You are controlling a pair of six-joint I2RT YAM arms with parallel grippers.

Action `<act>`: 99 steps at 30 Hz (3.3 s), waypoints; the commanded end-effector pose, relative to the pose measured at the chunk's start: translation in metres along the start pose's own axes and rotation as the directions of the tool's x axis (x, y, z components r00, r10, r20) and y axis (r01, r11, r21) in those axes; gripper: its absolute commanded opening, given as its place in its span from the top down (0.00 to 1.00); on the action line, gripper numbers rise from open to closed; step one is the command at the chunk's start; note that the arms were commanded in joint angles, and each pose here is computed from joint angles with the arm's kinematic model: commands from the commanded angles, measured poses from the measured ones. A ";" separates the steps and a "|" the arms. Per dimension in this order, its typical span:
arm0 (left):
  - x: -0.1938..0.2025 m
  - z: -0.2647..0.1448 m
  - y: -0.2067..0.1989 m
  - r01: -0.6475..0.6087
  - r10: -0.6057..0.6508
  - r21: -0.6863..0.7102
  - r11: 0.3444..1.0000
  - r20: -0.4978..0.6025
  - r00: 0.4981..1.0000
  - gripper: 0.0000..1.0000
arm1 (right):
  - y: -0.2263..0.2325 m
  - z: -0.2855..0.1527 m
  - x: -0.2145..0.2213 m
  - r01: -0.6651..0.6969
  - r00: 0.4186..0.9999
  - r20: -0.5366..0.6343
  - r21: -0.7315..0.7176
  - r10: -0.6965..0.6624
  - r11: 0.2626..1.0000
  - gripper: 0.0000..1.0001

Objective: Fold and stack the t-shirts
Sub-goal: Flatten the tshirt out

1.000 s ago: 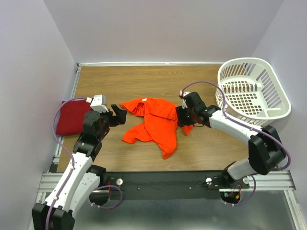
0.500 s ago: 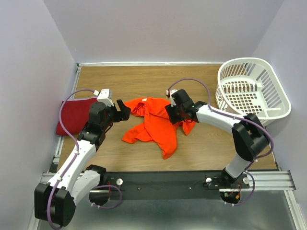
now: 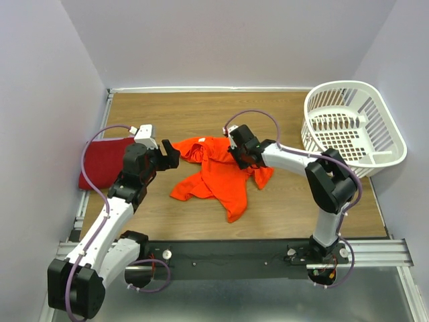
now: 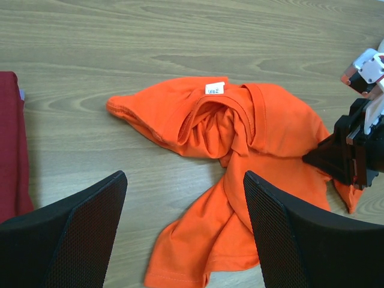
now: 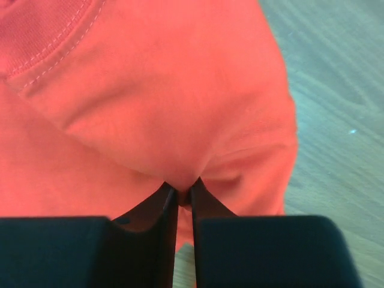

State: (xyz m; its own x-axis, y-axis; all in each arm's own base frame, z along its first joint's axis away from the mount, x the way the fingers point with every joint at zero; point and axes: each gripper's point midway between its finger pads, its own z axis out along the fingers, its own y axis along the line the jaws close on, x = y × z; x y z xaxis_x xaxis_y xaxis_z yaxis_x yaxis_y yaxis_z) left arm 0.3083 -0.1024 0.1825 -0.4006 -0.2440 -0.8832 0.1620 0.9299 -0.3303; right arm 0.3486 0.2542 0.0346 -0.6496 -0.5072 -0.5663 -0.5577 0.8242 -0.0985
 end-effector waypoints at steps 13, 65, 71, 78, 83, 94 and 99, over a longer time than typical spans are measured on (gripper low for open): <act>-0.011 -0.001 0.000 -0.031 0.031 -0.008 0.999 0.034 0.999 0.14 | -0.143 -0.171 -0.156 -0.175 0.920 0.391 0.368 0.019 0.913 0.99; 0.013 0.007 -0.108 -0.004 0.038 0.283 0.959 -0.116 0.992 0.14 | -0.111 -0.208 -0.162 -0.339 0.881 0.426 0.263 0.207 0.903 0.99; 0.055 0.005 -0.105 0.051 -0.002 0.244 0.968 -0.199 0.980 0.14 | -0.087 -0.170 -0.180 -0.250 0.908 0.382 0.161 0.174 0.955 1.00; 0.069 -0.015 -0.098 0.117 -0.066 0.234 0.965 -0.214 0.975 0.15 | -0.013 -0.124 -0.254 -0.102 0.893 0.423 -0.136 0.150 0.986 0.99; 0.084 -0.015 -0.097 0.126 -0.063 0.228 0.965 -0.266 0.962 0.15 | 0.037 -0.099 -0.299 -0.014 0.846 0.513 -0.254 0.147 0.967 0.78; 0.098 0.014 -0.107 0.116 -0.045 0.197 0.974 -0.334 0.942 0.15 | -0.056 -0.080 -0.159 -0.268 0.929 0.288 0.084 0.235 0.960 0.37; 0.098 0.035 -0.118 0.127 -0.057 0.194 0.973 -0.332 0.942 0.17 | -0.089 -0.094 -0.053 -0.357 0.928 0.165 0.146 0.333 0.923 0.41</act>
State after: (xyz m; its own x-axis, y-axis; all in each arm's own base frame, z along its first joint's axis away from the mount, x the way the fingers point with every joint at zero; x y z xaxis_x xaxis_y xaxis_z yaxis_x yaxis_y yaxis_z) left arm 0.2625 -0.2316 0.1085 -0.7223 -0.1499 -0.6751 0.2764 0.8323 -0.4805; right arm 0.4102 0.2367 0.1664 -0.6466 -0.2234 -0.7294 -0.3287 0.9444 0.0022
